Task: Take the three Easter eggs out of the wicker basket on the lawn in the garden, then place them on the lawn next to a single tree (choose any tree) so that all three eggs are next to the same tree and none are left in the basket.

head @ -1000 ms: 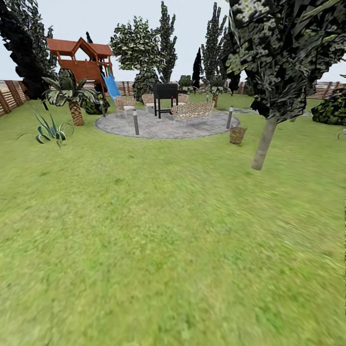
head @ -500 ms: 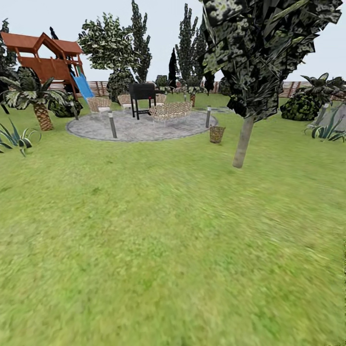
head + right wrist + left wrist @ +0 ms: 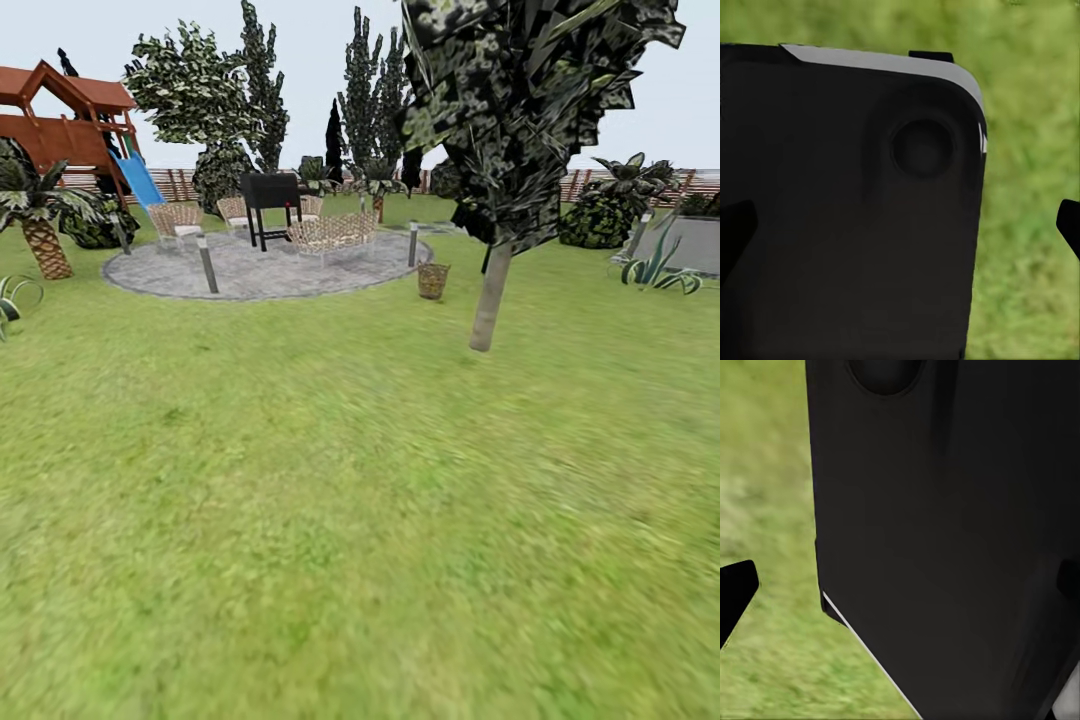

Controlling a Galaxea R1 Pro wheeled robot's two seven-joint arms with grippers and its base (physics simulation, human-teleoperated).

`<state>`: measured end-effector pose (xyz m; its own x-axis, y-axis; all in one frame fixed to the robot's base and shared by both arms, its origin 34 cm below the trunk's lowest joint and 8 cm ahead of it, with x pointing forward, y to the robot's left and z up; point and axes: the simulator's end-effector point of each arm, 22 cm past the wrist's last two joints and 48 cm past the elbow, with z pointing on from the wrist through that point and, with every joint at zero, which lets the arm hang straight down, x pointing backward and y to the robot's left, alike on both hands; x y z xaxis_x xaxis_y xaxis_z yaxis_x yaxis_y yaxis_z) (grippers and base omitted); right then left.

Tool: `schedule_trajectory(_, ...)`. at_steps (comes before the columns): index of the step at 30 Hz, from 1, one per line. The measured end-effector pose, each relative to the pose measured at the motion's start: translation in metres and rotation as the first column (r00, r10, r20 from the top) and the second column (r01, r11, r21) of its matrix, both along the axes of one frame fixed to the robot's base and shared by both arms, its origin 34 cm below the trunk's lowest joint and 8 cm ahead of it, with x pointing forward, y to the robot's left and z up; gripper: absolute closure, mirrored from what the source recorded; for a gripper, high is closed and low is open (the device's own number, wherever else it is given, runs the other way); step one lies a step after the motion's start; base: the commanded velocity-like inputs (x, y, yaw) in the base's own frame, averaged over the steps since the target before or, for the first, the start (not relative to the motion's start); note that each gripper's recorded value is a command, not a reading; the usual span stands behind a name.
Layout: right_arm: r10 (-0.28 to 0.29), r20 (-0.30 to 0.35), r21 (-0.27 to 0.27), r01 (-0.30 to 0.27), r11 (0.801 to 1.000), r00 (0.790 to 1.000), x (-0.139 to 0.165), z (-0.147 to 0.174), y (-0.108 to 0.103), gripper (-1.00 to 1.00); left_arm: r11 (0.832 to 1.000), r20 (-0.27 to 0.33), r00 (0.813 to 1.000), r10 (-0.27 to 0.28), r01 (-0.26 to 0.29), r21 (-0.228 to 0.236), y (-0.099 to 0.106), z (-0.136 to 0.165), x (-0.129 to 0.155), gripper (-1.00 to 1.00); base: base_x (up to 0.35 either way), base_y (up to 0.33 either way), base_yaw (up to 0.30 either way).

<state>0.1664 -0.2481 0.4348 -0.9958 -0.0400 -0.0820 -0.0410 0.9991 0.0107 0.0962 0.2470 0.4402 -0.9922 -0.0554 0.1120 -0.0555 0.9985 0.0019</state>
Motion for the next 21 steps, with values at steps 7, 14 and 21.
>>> schedule_trajectory(7,0.0,0.0,0.0,0.0,1.0,1.0,-0.0001,0.0,-0.0001,-1.0,1.0,0.0,1.0,0.0,0.0,0.0,0.0,0.0,-0.0001,-1.0,0.314,0.138,0.0)
schedule_trajectory(14,0.0,0.0,0.0,0.0,1.0,1.0,0.0,0.0,-0.0002,-1.0,1.0,0.0,1.0,0.0,0.0,0.0,0.0,0.0,0.0,-1.0,0.314,0.141,0.0)
schedule_trajectory(21,0.0,0.002,0.0,0.0,1.0,1.0,0.0006,0.0,-0.0006,-1.0,1.0,0.001,1.0,0.0,0.0,0.0,0.0,0.0,0.0003,-1.0,0.314,0.151,-0.157)
